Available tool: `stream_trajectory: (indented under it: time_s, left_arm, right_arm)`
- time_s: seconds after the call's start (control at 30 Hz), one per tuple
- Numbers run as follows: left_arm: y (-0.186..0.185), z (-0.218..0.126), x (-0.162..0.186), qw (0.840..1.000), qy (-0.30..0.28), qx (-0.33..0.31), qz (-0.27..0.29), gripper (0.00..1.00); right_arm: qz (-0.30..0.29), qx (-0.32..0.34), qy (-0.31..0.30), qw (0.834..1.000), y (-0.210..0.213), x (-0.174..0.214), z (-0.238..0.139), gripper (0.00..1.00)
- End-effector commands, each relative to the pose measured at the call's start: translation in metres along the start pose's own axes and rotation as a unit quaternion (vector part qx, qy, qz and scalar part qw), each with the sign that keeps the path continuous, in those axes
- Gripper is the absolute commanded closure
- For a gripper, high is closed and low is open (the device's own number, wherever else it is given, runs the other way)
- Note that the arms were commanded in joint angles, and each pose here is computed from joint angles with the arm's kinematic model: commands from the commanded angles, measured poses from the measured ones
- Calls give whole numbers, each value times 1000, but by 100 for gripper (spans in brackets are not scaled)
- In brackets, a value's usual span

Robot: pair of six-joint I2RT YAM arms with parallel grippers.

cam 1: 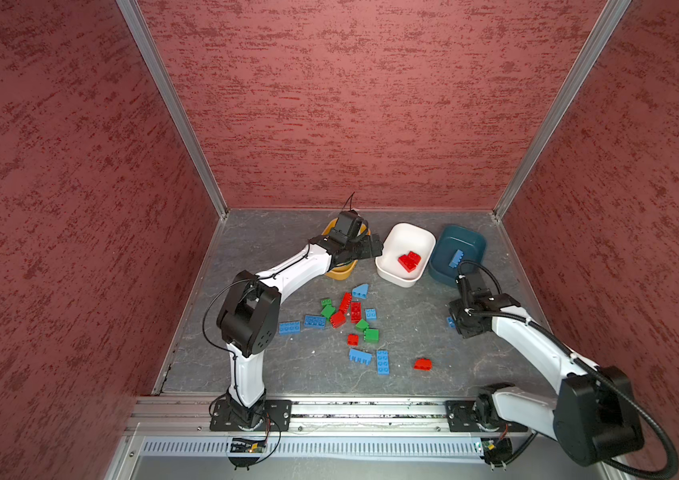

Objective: Sort the legos into containers by color
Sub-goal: 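Carry the blue brick into the teal bin while the left gripper returns to the pile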

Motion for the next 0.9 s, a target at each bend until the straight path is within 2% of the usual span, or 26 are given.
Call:
stream_trajectory:
  time_s: [0.0,0.03,0.07,0.1,0.13,0.23,0.4,0.6,0.73,0.87]
  left_arm:
    - [1,-22,-7,999,-26,-18,-6,1]
    - [3,-25,-7,999,-31,-24,-9,1]
    - [4,-28,-7,999,-36,-29,-12,1]
    - [7,-31,-5,998,-40,-37,-16,1]
    - [10,-34,-5,998,-44,-43,-21,1]
    - [20,-43,-1,996,-50,-61,-37,1]
    - [37,-58,7,992,-58,-87,-69,1]
    - [52,-77,18,987,-64,-118,-92,1]
    - [68,-91,29,977,-70,-164,-121,1]
    - [85,-103,41,966,-64,-205,-146,1]
  right_arm:
    - [-102,-177,-75,976,49,-13,-24,89]
    - [-124,-216,-85,965,55,-13,-28,92]
    - [-144,-257,-101,950,62,-15,-33,99]
    - [-165,-300,-124,931,69,-16,-37,100]
    - [-174,-321,-143,920,74,-18,-39,100]
    - [-181,-342,-169,907,92,-24,-37,100]
    - [-188,-336,-161,909,117,-26,-9,100]
    - [-231,-266,-187,917,134,-53,28,100]
    - [-242,-232,-167,927,144,-70,51,100]
    - [-281,-210,-135,927,158,-79,71,100]
Point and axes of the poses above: each gripper's point midway between its finger pads, its own z axis out along the fingers, its own y axis along the line the jaws close on, x = y × z, the point moved 9 cm from there along -z, back along the fingers, and after that the axes turned 4 degrees about z, right-handed, at the moved point
